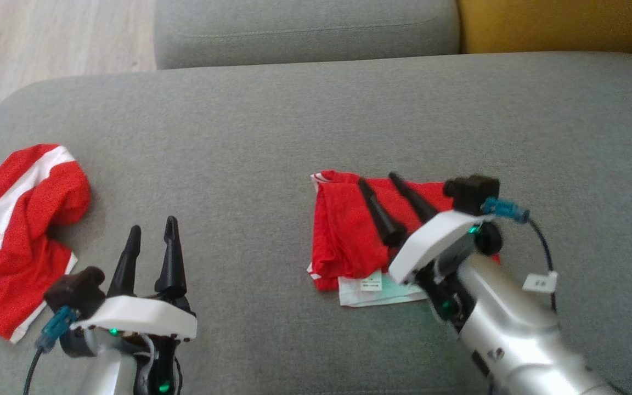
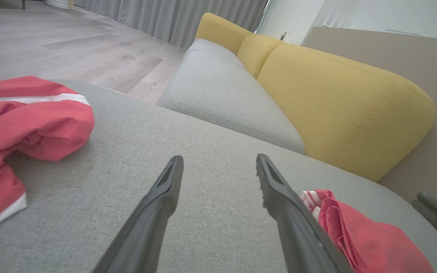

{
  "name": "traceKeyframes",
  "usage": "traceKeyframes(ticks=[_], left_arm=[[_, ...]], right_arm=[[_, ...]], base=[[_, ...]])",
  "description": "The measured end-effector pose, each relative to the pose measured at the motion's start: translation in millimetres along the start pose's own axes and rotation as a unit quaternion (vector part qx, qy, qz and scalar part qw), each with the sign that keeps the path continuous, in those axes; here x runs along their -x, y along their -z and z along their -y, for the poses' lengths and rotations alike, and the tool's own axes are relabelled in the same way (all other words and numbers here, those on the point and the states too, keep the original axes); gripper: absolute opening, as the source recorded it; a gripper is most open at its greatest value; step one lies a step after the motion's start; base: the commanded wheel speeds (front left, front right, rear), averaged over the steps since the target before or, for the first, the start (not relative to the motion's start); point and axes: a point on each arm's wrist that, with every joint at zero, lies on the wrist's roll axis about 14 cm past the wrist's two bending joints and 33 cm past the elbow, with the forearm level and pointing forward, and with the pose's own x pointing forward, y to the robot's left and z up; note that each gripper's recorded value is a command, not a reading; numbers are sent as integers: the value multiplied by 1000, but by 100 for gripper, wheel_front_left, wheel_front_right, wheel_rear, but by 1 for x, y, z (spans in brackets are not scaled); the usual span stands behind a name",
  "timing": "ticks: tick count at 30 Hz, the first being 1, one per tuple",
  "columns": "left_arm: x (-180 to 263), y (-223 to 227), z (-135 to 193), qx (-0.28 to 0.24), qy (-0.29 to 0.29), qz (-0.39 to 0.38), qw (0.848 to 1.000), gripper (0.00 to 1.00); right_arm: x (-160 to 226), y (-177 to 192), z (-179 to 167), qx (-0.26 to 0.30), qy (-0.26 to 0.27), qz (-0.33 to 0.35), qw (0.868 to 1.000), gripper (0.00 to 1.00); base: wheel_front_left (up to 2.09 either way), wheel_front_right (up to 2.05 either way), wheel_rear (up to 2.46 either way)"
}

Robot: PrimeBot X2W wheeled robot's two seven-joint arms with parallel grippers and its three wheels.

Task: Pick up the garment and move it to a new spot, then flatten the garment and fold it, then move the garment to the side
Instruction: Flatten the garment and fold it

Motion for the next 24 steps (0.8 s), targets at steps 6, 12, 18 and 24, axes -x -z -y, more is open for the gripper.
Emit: traceKeyframes(ticks=[6,12,18,24], left_arm=[[-6,-5,15,2,22,8,1000,100],[-10,-11,26,3,38,17,999,100],[-11,-14,31,0,47,23,999,100],[-2,-3,27,-10,43,7,999,100]], right_arm=[[10,-43,43,91,61,51,993,100],[47,-92,100,179,135,108,968,100],[90,-86,132,180,194,129,956,100],[113,-60,137,154,224,131,954,100]], base=[[0,0,0],[0,0,0],[0,0,0],[0,0,0]])
